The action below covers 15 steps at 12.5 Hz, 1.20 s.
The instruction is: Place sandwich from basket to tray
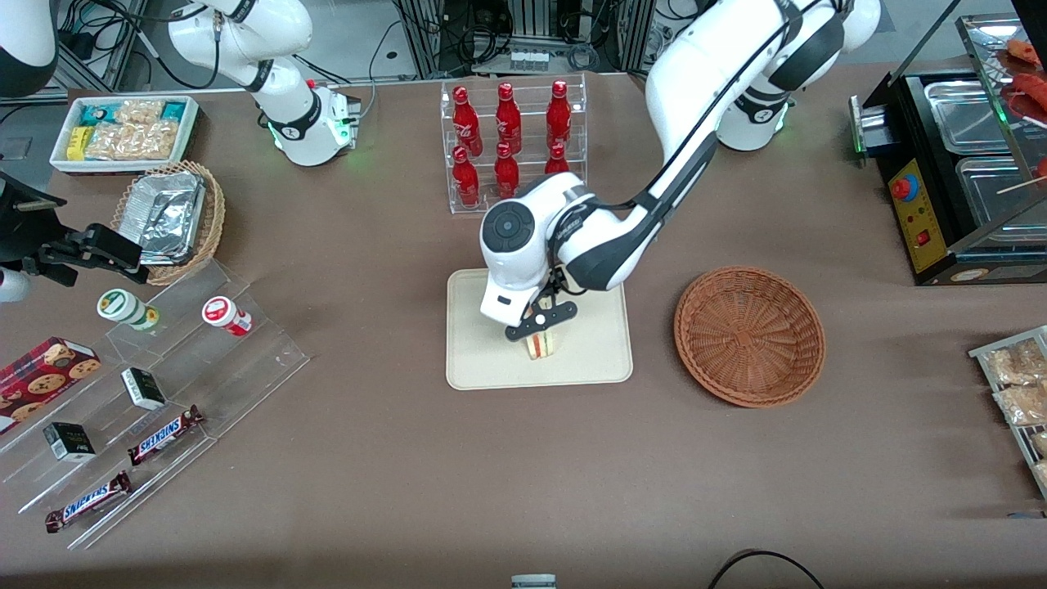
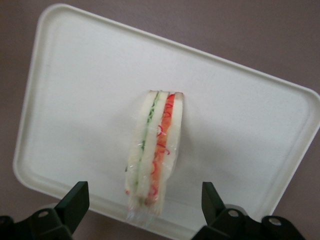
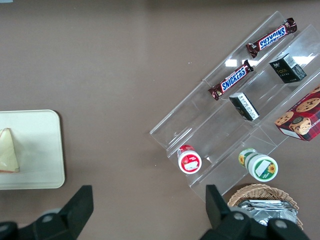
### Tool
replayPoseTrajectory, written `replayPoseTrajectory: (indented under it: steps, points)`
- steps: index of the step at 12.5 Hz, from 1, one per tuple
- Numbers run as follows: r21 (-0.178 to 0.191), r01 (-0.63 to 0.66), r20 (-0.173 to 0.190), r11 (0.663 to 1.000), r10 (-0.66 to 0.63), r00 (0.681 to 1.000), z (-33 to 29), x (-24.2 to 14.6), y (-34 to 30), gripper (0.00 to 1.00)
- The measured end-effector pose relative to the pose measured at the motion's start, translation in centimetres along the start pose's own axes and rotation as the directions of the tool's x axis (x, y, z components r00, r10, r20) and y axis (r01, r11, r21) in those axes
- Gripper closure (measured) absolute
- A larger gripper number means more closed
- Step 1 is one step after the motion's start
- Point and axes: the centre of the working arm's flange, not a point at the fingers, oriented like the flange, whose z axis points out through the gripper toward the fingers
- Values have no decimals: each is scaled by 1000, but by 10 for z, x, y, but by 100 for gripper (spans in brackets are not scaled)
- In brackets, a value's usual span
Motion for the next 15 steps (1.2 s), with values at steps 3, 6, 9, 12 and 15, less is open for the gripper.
replayPoseTrajectory:
  steps: [3,6,9,12,15]
  points:
    - [23,-68,-29,997,68,997,-62,8,-23,0]
    - [73,-37,-5,997,37,999,-94,45,-64,0]
    - [124,-52,77,991,43,996,-104,83,-107,0]
    - [149,-58,115,987,41,993,-118,127,-157,0]
    - [164,-113,147,980,89,985,-117,150,-201,0]
